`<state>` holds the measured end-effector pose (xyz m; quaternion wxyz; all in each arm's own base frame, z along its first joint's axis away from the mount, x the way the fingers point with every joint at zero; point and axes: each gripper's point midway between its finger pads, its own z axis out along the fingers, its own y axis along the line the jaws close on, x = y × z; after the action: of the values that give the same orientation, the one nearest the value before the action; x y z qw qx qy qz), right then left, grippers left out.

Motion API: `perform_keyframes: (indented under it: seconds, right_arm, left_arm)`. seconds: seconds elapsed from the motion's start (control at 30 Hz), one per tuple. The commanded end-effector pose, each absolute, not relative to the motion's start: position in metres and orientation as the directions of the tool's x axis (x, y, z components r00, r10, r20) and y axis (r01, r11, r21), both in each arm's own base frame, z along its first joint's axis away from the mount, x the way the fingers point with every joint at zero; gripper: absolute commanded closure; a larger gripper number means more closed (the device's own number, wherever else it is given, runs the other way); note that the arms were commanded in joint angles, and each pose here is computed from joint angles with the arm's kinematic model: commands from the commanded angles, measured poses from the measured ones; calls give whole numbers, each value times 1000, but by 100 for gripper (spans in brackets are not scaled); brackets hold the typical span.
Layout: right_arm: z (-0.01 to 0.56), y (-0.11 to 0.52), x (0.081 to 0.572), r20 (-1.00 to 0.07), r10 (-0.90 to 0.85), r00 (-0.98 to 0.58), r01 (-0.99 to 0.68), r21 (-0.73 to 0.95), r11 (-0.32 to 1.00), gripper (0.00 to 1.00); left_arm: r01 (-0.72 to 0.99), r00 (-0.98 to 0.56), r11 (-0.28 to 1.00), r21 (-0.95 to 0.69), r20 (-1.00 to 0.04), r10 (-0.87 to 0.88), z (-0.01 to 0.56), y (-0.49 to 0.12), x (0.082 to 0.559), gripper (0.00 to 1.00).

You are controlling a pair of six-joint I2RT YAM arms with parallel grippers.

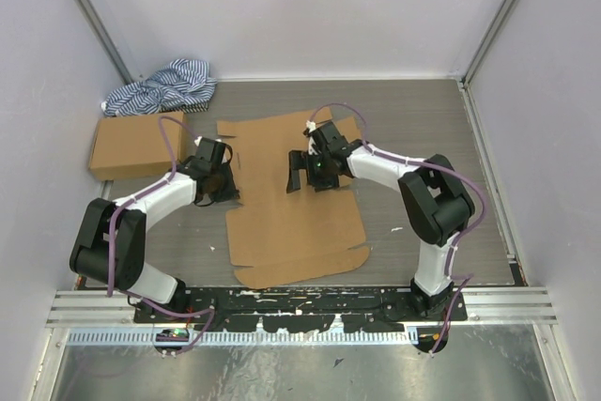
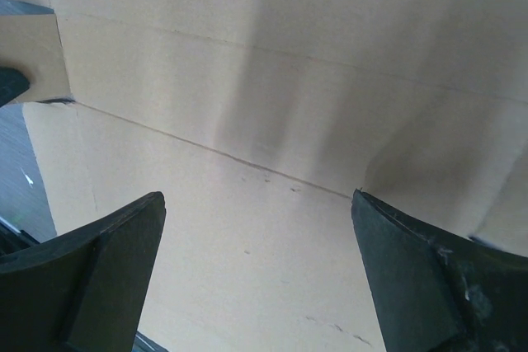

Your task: Fold the paper box

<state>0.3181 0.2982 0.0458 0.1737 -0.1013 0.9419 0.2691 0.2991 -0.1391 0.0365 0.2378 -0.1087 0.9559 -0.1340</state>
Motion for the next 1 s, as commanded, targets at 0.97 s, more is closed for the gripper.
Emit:
perform_keyframes:
  seconds: [0.97]
  right_arm:
    - [50,209,365,-446,61,-893,-153,428,891,7]
  left_arm:
    - [-138,-904,955,-261,-362,-229,21,-135,283,96]
